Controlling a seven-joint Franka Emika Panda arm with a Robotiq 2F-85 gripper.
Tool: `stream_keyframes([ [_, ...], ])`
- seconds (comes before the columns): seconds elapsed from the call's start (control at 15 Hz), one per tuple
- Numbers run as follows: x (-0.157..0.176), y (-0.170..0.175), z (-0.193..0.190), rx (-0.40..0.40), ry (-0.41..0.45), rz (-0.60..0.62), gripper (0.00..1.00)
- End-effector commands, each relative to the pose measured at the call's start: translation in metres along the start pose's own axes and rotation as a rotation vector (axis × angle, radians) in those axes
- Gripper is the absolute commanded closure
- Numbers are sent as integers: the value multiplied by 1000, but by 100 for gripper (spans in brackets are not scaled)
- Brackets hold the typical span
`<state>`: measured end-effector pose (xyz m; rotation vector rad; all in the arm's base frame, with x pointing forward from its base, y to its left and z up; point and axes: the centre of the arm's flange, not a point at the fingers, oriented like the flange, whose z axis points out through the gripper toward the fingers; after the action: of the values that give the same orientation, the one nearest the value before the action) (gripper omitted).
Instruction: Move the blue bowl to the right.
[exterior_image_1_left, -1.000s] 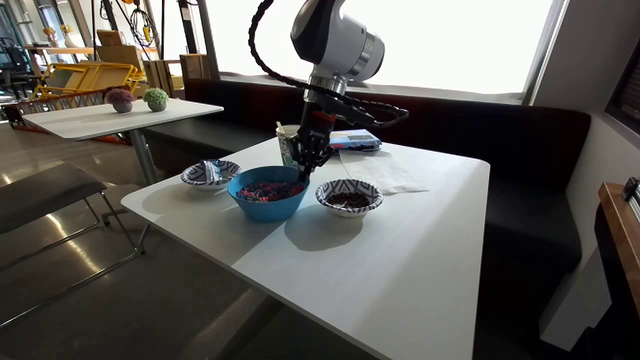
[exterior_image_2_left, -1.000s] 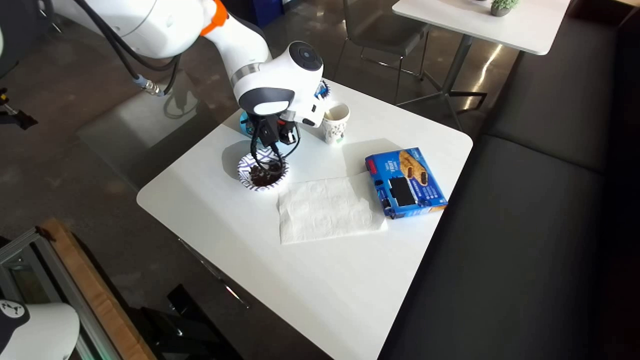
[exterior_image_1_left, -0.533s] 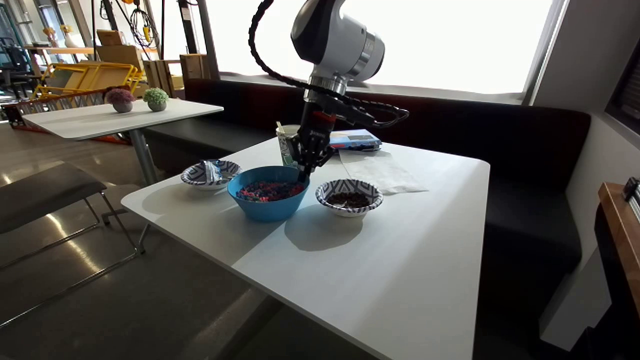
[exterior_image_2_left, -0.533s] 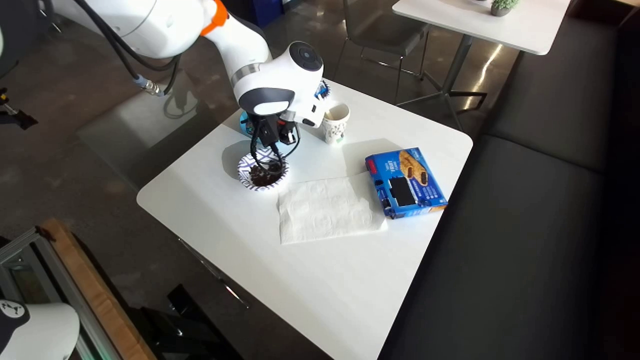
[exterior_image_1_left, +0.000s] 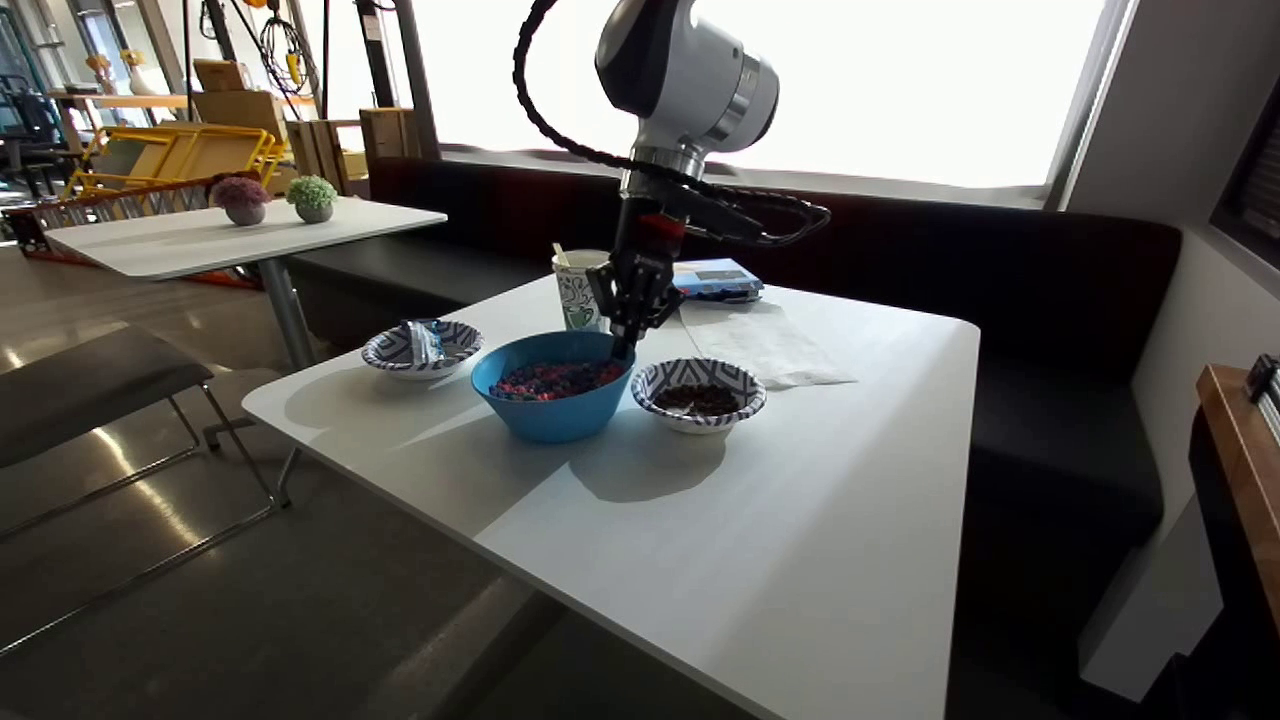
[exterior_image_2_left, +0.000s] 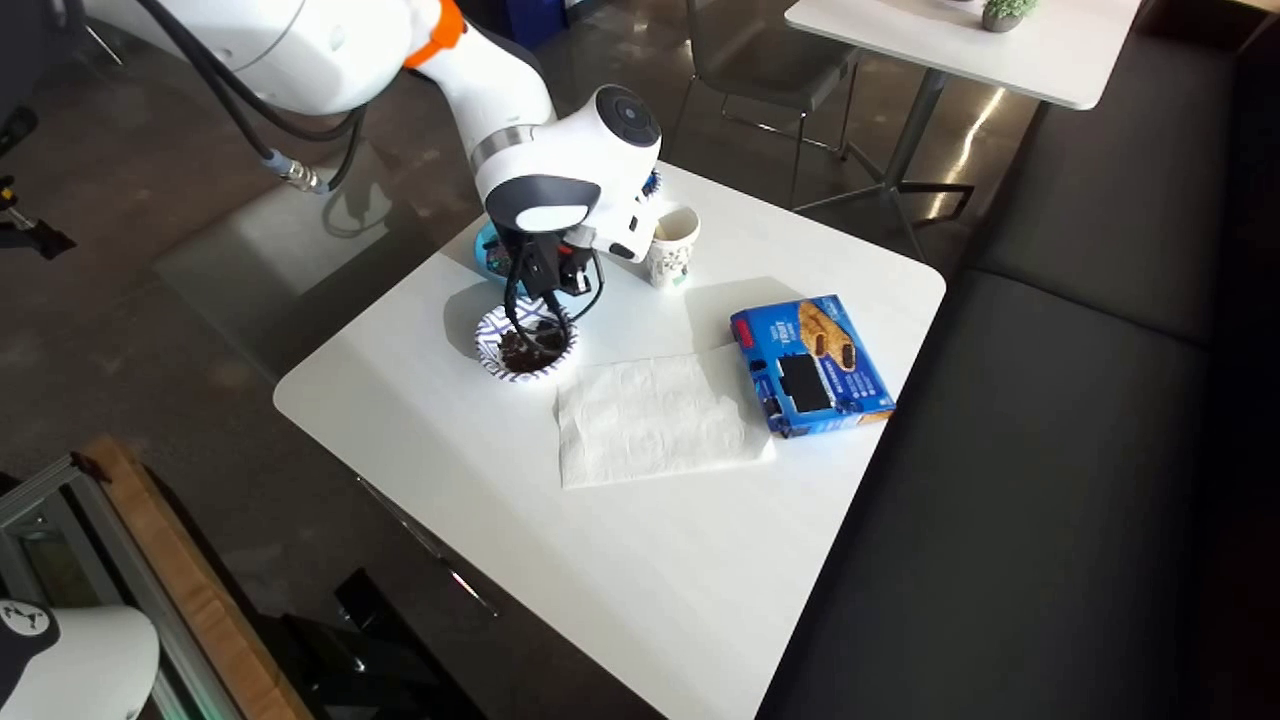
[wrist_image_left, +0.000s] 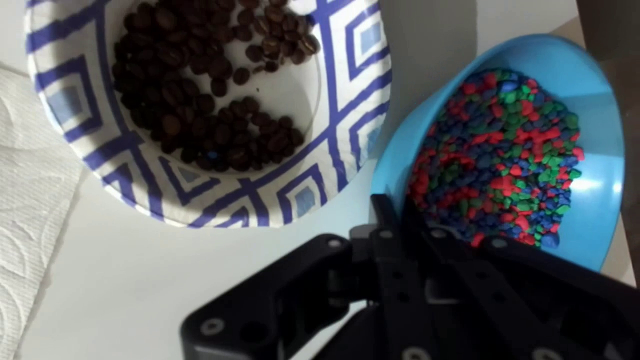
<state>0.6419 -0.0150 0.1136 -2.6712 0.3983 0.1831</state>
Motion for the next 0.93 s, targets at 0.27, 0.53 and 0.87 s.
stream_keyframes([
  [0.27, -20, 16, -24, 62, -78, -55, 99],
  [0.53, -23, 17, -33, 87, -62, -90, 99],
  [0.87, -28, 9, -51, 96, -61, -138, 99],
])
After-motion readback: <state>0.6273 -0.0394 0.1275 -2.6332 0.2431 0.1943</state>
